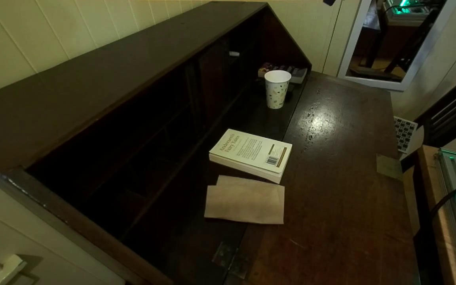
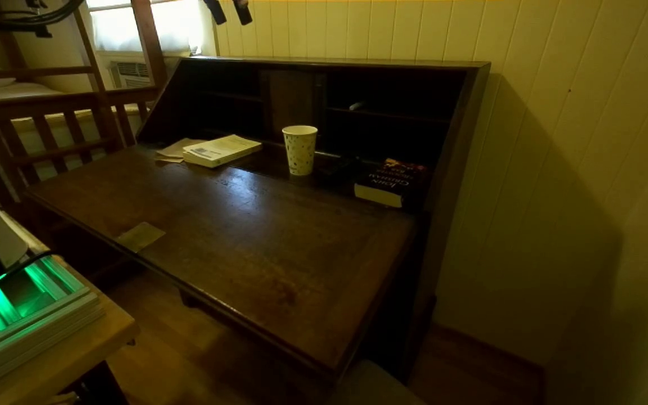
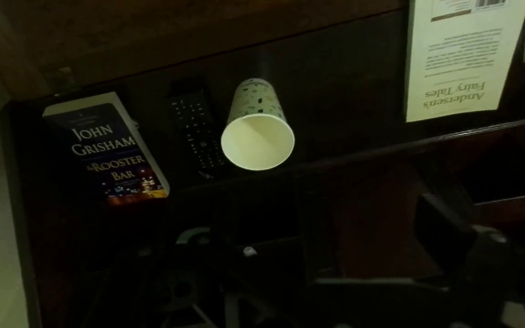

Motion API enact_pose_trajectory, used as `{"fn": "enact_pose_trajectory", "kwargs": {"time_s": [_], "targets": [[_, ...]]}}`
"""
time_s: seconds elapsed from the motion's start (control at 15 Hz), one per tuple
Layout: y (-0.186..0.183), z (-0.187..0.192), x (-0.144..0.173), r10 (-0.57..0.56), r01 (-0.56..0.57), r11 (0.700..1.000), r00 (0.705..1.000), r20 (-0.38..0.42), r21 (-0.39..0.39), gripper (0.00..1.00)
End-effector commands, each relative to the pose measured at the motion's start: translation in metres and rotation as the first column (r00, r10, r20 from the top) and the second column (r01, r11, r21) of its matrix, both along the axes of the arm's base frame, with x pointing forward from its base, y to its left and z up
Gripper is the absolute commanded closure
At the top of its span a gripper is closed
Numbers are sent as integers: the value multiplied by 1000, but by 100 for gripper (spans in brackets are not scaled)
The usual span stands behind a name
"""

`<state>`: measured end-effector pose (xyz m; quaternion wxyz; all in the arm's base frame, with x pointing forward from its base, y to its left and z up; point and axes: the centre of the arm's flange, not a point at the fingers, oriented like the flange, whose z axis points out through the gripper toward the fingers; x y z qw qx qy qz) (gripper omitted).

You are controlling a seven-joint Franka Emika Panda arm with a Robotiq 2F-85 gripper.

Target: Pick up the marker from the shelf and put it in the cup

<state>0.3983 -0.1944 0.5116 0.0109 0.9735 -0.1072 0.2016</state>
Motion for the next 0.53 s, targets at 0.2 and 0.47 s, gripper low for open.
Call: {"fn": "enact_pose_trajectory", "kwargs": {"time_s": [0.2,0.47], "targets": [[-50,-49,36,-61,63,997,997,55,-38,0],[-44,-58,28,-68,69,996,997,30,-47,0]]}}
